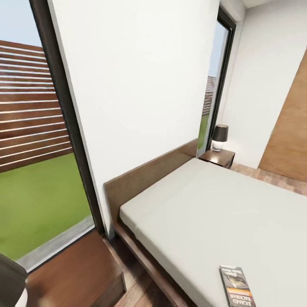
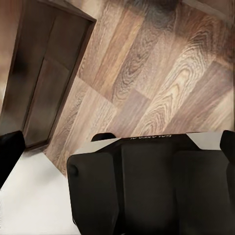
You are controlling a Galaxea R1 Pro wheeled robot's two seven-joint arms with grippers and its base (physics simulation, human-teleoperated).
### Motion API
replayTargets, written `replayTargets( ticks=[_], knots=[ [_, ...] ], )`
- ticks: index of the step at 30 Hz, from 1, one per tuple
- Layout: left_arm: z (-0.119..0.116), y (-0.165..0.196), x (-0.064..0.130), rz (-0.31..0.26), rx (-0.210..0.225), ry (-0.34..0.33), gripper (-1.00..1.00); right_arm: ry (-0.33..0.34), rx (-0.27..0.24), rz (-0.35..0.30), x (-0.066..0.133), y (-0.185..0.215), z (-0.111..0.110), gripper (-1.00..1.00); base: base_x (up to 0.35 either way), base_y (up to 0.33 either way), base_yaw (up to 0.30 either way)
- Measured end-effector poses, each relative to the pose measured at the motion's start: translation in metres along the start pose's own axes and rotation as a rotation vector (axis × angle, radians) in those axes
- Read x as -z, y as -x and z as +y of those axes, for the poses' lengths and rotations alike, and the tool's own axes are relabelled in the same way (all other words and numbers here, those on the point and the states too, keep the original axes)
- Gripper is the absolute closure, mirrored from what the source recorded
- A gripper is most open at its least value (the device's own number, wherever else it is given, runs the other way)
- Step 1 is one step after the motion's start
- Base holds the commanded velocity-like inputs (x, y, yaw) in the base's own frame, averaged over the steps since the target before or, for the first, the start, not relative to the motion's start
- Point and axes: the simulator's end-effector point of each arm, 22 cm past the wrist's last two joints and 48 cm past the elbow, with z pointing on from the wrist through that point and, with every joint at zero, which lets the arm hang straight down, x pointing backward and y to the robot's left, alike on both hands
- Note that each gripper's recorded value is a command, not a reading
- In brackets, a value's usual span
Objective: In the bedroom, move the book from the bed onto either nightstand, and place the two sandals side by side next to the bed.
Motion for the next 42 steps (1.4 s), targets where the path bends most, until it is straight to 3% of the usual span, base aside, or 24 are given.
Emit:
replayTargets(
  ticks=[29, 42],
  knots=[
    [-0.0005, 0.0001, -0.0002, 0.0, 0.0, -0.001, -1.0, 0.0, 0.0, 0.0, 0.0, 0.0, -0.0001, -1.0, 0.0, 0.0, -0.3],
    [-0.0004, 0.0, 0.0, 0.0, 0.0, -0.002, -1.0, 0.0, 0.0, 0.0, -0.0001, -0.0001, 0.0002, -1.0, 0.127, 0.029, -0.3]
  ],
)
